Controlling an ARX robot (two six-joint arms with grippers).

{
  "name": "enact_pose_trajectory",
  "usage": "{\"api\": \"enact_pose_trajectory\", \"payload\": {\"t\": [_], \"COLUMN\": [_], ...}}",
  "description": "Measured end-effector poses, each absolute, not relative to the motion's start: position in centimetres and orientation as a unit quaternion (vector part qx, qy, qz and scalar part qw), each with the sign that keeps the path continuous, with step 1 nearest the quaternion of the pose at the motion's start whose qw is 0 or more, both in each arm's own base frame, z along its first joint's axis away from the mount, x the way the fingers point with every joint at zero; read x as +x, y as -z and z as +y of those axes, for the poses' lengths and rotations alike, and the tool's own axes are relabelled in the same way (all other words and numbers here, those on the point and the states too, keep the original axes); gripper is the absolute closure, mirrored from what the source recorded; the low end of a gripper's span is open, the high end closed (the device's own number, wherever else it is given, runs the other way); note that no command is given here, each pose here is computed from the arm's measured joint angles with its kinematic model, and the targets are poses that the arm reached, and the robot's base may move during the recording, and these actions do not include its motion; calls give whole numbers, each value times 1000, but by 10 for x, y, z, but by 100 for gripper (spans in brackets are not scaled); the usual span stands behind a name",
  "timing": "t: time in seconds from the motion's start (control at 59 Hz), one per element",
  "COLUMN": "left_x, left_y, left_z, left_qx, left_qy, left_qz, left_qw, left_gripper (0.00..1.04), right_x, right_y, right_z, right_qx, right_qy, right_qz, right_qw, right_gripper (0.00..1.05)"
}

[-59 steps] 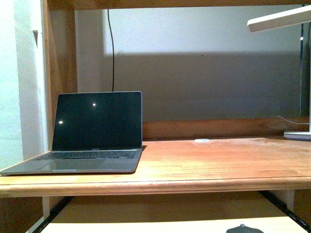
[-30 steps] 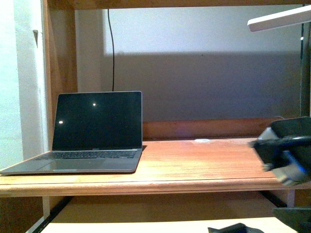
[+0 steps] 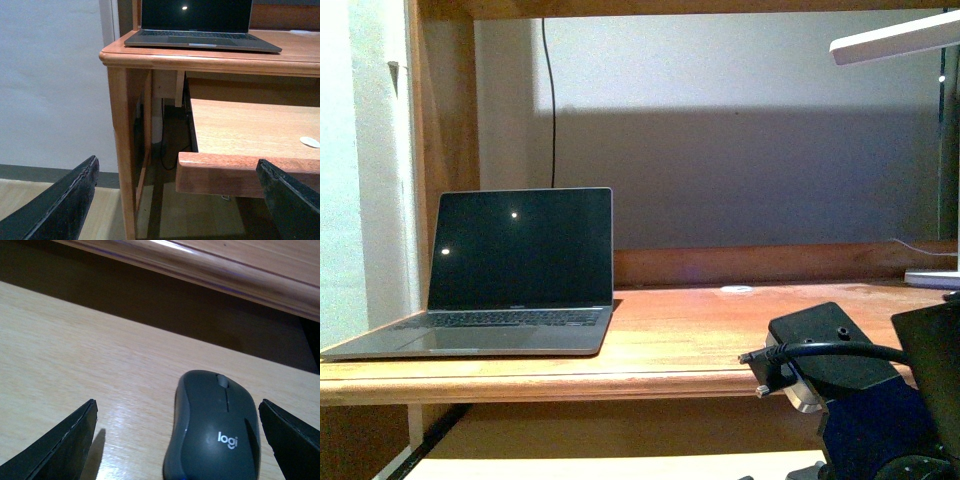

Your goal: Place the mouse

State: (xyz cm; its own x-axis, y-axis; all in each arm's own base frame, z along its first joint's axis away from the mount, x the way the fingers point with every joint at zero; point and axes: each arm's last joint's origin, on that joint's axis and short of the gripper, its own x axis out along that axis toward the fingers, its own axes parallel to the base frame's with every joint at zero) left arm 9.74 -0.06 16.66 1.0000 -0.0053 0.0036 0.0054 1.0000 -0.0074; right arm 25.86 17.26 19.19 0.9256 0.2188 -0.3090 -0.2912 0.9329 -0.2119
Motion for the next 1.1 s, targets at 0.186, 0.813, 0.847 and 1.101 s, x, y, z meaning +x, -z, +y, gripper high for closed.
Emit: {"api": "enact_pose_trajectory", "payload": {"t": [0.186,0.813,0.847,1.101], "left_x": [97,97,97,97], "left_y": [-167,-167,-167,-167], "left_z": [-1,-1,-1,-1], "left_qx": [-4,-4,-4,-4], "left_qy": [3,3,3,3], "left_qz": [-2,-2,-2,-2], "left_qw": [1000,1000,1000,1000], "left_gripper": [8,8,8,8], "right_x": [271,294,295,299], "right_y": [-185,-178,-178,-181], "right_z": [168,155,155,154], "right_qx": [-138,-145,-146,-141], "right_qy": [-111,-78,-77,-75], "right_qz": [162,208,211,219], "right_qw": [971,964,963,963], "right_gripper": [7,7,7,19]}}
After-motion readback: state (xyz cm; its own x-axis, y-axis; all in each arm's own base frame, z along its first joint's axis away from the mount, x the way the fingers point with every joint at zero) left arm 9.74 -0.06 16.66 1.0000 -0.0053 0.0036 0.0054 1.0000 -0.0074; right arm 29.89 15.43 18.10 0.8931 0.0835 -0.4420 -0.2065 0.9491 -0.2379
